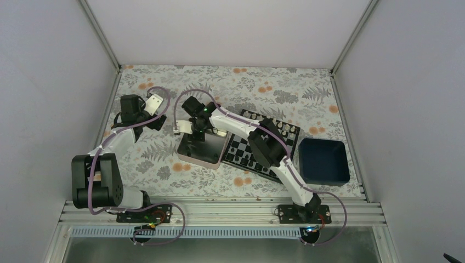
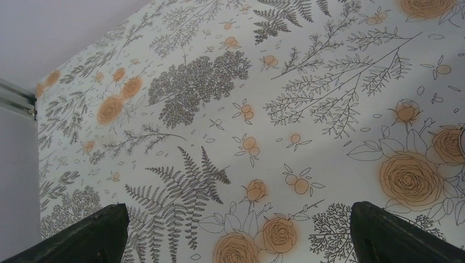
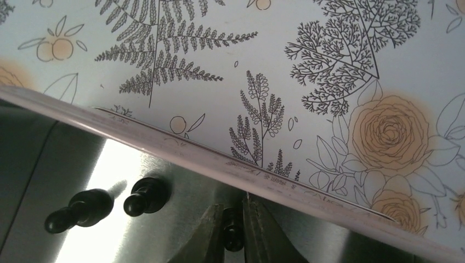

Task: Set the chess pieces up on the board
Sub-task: Pick up the chess piece from the storage box.

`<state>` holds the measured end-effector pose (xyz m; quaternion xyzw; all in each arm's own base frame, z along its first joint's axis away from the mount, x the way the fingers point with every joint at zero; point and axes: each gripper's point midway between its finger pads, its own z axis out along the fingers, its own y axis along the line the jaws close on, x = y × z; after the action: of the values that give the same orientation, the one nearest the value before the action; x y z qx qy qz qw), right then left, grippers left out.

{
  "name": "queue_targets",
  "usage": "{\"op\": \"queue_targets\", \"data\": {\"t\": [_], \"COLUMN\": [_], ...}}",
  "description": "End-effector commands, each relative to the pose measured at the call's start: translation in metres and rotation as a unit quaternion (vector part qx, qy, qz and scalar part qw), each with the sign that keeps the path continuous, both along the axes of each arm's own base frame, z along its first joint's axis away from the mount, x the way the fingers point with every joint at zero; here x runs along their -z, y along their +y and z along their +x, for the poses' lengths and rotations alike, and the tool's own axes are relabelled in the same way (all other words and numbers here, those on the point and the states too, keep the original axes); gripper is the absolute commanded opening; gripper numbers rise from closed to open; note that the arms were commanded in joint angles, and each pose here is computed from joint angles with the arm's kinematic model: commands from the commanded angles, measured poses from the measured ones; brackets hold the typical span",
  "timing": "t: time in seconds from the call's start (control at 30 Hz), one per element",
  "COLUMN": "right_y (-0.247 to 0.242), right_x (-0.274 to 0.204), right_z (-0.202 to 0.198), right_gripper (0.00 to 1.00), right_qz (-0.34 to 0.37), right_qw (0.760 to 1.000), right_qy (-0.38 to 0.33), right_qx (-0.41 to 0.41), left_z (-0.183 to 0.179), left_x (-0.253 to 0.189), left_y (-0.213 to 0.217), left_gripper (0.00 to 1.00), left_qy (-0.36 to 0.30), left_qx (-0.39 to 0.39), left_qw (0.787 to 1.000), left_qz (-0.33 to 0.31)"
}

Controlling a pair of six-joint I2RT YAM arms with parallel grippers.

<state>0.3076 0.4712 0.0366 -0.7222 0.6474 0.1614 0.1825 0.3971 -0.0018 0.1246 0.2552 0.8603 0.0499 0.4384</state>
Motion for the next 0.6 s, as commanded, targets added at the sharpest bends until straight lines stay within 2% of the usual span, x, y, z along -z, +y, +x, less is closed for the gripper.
{"op": "queue_targets", "data": {"t": [0.0, 0.23, 0.33, 0.57], "right_y": [0.002, -0.021, -0.04, -0.119], "right_x": [0.001, -0.026, -0.058, -0.108], "right_z": [-0.01, -0.013, -0.012, -0.006], "right_gripper": [0.06, 0.04, 0.04, 0.04], "right_qz": [-0.001, -0.008, 0.009, 0.03], "right_qw": [1.0, 1.0, 0.999, 0.993], "right_qy": [0.008, -0.014, -0.029, -0.037], "right_qx": [-0.005, 0.009, 0.028, 0.104], "left_z": [0.002, 0.002, 0.002, 0.004], "left_x": [-0.008, -0.009, -0.011, -0.012], "left_y": [-0.002, -0.003, -0.002, 0.003], "left_gripper": [1.0, 1.0, 1.0, 1.0], "left_qy": [-0.013, -0.013, -0.016, -0.018], "left_qx": [0.01, 0.01, 0.008, -0.004], "left_qw": [1.0, 1.0, 1.0, 1.0], "left_qz": [-0.006, -0.007, -0.005, 0.003]}}
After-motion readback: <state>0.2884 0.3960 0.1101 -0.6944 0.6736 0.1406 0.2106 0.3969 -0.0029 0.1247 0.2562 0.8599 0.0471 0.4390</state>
